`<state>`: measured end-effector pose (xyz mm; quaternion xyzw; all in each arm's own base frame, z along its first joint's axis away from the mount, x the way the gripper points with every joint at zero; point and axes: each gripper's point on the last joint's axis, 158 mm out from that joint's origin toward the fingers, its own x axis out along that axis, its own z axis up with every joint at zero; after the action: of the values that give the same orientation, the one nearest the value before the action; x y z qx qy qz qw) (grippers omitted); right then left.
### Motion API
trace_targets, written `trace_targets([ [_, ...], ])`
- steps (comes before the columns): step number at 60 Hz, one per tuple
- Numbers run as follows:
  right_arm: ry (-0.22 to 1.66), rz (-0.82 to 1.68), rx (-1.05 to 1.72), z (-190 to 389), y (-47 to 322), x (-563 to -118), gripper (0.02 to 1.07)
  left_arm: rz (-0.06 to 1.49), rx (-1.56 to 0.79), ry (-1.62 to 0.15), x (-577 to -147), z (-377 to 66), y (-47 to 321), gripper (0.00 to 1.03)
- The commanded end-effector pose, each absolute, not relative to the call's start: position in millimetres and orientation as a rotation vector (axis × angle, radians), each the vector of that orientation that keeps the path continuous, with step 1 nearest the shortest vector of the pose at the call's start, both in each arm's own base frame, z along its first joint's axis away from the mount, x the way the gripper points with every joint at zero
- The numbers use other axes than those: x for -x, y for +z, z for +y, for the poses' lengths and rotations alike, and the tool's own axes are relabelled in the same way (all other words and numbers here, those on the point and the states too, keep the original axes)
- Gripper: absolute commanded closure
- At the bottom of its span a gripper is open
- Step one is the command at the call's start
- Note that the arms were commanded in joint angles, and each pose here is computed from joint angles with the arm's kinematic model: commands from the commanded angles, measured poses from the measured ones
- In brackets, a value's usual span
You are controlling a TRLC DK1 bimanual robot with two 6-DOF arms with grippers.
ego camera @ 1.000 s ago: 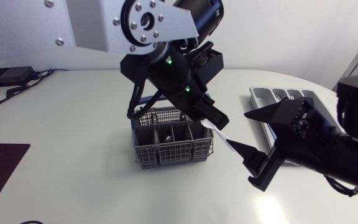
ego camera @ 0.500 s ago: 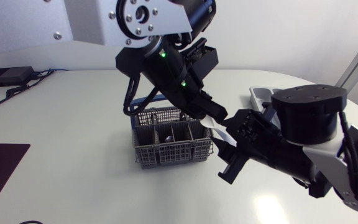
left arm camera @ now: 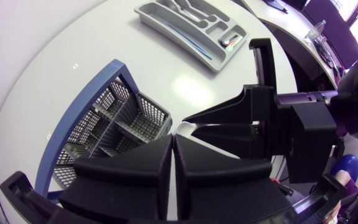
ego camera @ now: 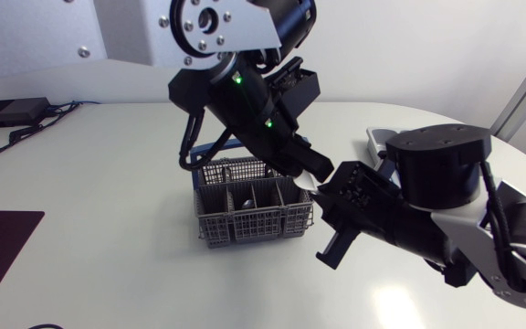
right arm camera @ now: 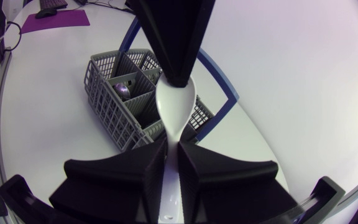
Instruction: Unload the cutlery basket into the drawer organizer.
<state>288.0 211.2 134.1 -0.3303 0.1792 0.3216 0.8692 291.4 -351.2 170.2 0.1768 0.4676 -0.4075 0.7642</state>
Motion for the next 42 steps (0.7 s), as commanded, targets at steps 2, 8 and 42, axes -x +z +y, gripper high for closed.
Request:
trace_targets([
  [2, 0.679, 0.359, 0.711, 216, 141, -290, 0.98, 1.018, -0.366, -0.888, -292, -352, 176, 1.0],
  [8, 0.682, 0.36, 0.713, 217, 141, -289, 1.0, 1.016, -0.367, -0.891, -291, -353, 176, 1.0],
  [42, 0.705, 0.407, 0.747, 209, 122, -277, 1.0, 0.956, -0.319, -0.867, -308, -349, 203, 0.53],
])
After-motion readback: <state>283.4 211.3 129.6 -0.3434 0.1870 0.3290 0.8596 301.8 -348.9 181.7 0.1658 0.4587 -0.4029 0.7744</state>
